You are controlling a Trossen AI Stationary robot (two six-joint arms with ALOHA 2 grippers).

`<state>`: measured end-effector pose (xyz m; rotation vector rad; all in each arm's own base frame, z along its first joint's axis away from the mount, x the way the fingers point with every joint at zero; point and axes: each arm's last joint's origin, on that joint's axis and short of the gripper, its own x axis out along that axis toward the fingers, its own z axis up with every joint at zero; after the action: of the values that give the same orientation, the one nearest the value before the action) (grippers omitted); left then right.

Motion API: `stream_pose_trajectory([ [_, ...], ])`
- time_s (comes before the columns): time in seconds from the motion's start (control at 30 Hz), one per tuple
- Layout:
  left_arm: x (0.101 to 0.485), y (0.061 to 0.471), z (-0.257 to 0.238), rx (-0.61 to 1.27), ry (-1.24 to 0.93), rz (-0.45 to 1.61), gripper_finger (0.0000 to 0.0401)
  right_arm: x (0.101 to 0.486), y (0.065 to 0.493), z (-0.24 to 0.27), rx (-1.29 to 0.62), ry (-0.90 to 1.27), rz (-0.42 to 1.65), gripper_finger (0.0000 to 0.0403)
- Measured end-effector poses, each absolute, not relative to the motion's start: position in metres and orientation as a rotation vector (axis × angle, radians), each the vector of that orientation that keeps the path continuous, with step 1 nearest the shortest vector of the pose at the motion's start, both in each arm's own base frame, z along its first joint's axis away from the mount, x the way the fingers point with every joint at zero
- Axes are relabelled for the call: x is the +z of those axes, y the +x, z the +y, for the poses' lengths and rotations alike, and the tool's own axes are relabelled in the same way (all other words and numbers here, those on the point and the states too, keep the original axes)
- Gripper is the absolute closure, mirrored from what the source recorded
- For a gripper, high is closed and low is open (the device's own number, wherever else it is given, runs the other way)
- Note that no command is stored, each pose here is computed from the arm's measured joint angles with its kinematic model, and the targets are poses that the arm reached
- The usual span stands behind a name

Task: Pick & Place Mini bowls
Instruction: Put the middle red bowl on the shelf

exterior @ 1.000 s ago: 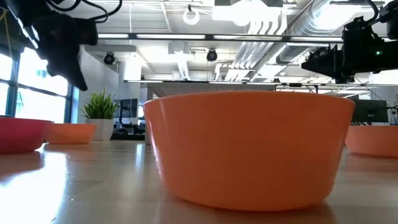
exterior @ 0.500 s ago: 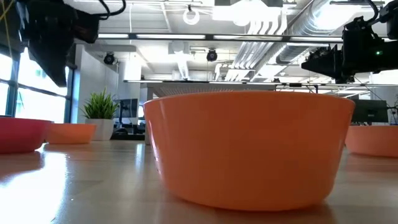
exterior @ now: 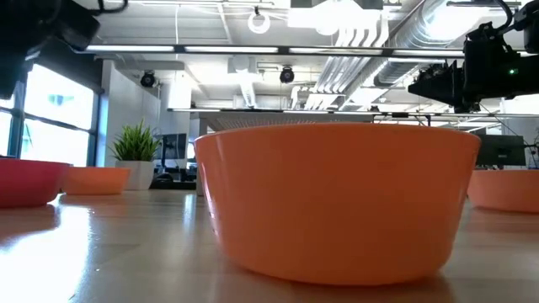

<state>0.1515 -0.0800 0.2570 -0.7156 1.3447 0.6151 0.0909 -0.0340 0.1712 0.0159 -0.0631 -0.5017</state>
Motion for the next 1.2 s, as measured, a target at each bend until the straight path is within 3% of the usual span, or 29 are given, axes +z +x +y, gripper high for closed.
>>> stream_pose_trajectory([
  [0.2, 0.248, 0.155, -0.098, 0.550, -0.655, 1.419, 0.0380, 0.171, 0.091, -0.034, -0.502, 0.016, -0.065, 0.0402],
  [0.33, 0.231, 0.167, -0.106, 0.557, -0.582, 1.508, 0.0338, 0.172, 0.091, -0.034, -0.502, 0.016, -0.068, 0.0402],
  [0.57, 0.205, 0.189, -0.121, 0.412, -0.430, 1.571, 0.0266, 0.172, 0.091, -0.034, -0.502, 0.016, -0.069, 0.0402],
  [1.2, 0.179, 0.195, -0.123, 0.414, -0.352, 1.564, 0.0259, 0.172, 0.091, -0.034, -0.502, 0.016, -0.071, 0.0402],
])
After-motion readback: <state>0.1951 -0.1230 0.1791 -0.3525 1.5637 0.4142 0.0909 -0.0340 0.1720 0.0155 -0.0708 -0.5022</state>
